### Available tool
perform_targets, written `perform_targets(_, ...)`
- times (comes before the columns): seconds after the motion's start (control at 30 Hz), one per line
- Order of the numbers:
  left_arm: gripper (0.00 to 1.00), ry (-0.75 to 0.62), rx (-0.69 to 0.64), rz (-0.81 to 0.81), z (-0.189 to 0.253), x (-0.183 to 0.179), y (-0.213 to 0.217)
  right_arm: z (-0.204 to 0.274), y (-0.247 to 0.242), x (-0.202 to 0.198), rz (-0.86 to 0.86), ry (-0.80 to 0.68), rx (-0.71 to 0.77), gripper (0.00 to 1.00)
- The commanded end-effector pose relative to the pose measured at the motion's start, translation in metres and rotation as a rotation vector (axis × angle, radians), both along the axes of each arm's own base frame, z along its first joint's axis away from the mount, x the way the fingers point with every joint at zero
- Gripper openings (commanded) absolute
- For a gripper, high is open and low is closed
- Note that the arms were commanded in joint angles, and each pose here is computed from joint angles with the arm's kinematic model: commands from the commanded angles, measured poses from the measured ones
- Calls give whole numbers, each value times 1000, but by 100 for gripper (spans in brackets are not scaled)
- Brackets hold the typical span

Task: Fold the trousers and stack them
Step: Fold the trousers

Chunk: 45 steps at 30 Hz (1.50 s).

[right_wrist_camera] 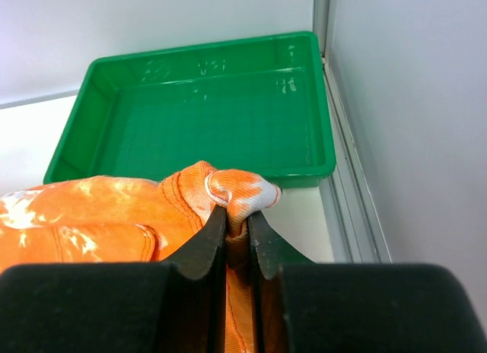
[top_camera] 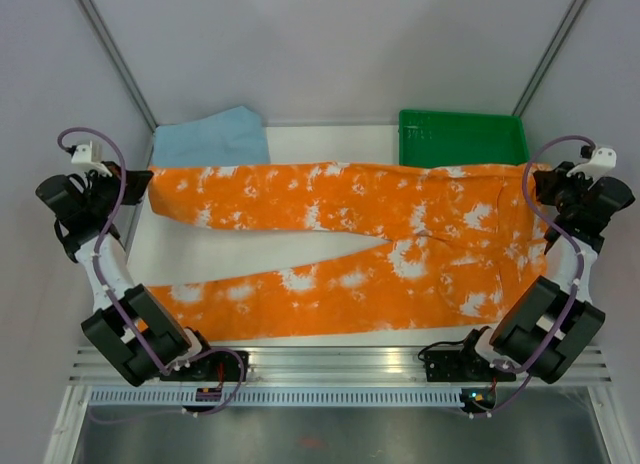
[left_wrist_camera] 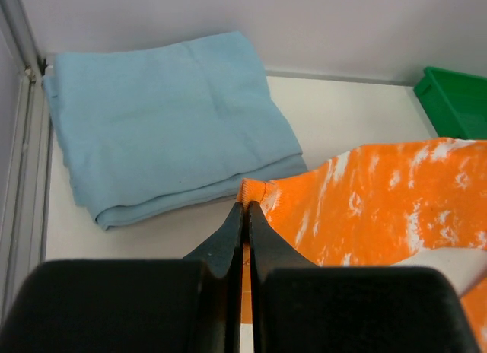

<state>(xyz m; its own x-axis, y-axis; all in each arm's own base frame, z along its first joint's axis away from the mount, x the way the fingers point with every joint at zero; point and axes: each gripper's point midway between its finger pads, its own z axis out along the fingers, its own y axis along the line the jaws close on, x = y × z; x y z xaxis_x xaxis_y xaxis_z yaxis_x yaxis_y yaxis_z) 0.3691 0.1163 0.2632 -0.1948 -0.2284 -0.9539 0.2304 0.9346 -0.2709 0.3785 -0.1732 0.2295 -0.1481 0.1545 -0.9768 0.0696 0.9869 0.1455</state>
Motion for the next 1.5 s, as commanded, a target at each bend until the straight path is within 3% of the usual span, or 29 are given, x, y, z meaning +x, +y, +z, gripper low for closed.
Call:
perform_targets(0.0,2,-120,109,-114,28,-12,-20,67,6,-5,47,-173,-160,0)
perform_targets(0.17,2,-164,120,-100,35,-5,-14,62,17,-2,108,-176,-109,0)
perform_targets(0.33,2,-189,80,-77,44,25,11,48,17,9,165,-156,-80,0)
perform_targets(0.47,2,-156,20,-63,34,51,32,51,6,17,105,-236,-50,0)
perform_targets(0.73,2,-122,4,-87,24,72,38,43,-4,34,92,-215,-55,0)
perform_targets(0.93,2,-254,103,-95,44,49,30,72,-8,25,81,-316,-112,0)
perform_targets(1.07,2,-279,35,-87,46,24,48,88,-7,11,146,-384,-90,0)
perform_targets(1.2,2,-326,-17,-138,38,-7,35,83,8,-12,204,-468,-128,0)
perform_targets(1.23,2,-413,65,-130,48,-14,32,85,9,-18,196,-506,-155,0)
perform_targets(1.27,2,-404,31,-100,37,-20,35,98,15,-29,202,-580,-204,0)
perform_targets(1.37,2,-352,-17,-140,24,-33,25,88,17,-36,228,-592,-185,0)
perform_targets(1.47,2,-351,52,-197,5,-45,8,76,24,-37,284,-577,-168,0)
